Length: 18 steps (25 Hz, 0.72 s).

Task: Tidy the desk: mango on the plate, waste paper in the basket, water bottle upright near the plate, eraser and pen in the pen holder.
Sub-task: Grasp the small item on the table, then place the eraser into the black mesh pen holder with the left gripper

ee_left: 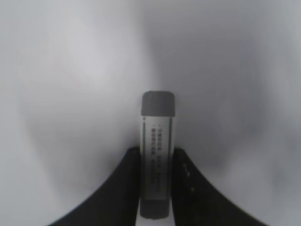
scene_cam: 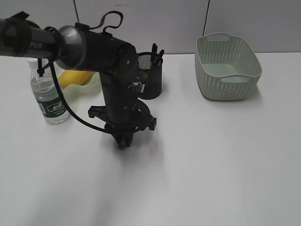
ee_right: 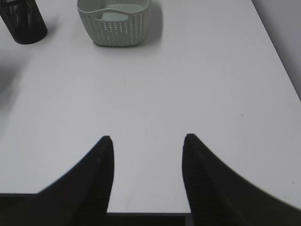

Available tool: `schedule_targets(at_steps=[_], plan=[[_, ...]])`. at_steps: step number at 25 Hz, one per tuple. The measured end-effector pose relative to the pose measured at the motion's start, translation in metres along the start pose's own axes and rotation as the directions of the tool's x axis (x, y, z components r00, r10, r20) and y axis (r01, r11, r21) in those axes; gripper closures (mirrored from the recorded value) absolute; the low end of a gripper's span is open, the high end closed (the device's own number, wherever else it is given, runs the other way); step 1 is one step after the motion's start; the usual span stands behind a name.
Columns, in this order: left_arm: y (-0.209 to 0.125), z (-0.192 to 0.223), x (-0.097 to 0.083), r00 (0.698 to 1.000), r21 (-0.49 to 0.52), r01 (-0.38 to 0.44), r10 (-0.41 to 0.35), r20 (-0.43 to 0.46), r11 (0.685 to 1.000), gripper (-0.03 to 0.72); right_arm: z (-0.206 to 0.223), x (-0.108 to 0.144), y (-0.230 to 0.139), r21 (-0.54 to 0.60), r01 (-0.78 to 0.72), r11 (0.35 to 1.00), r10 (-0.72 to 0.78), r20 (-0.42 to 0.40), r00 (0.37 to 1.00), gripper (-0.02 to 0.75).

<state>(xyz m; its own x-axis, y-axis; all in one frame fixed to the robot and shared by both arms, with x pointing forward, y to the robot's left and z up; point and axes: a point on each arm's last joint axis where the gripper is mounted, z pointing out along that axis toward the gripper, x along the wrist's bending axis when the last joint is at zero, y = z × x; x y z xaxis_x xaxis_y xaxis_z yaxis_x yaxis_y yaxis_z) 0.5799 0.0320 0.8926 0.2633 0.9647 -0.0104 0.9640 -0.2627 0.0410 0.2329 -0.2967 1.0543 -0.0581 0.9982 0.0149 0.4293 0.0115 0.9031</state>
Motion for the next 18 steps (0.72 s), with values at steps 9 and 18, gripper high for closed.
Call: schedule_targets(at_steps=[9,18], plan=[[-0.019,-0.066,-0.004,0.999,-0.036,-0.037,0.037,0.005,0.999,0.534,0.0,0.0,0.0,0.0,0.0,1.0,0.0,0.0,1.0,0.353],[-0.032,-0.104,-0.014,0.975,-0.496,-0.051,0.151,0.164,0.867,0.534,0.0,0.0,0.0,-0.001,0.0,1.0,0.0,0.0,1.0,0.353]])
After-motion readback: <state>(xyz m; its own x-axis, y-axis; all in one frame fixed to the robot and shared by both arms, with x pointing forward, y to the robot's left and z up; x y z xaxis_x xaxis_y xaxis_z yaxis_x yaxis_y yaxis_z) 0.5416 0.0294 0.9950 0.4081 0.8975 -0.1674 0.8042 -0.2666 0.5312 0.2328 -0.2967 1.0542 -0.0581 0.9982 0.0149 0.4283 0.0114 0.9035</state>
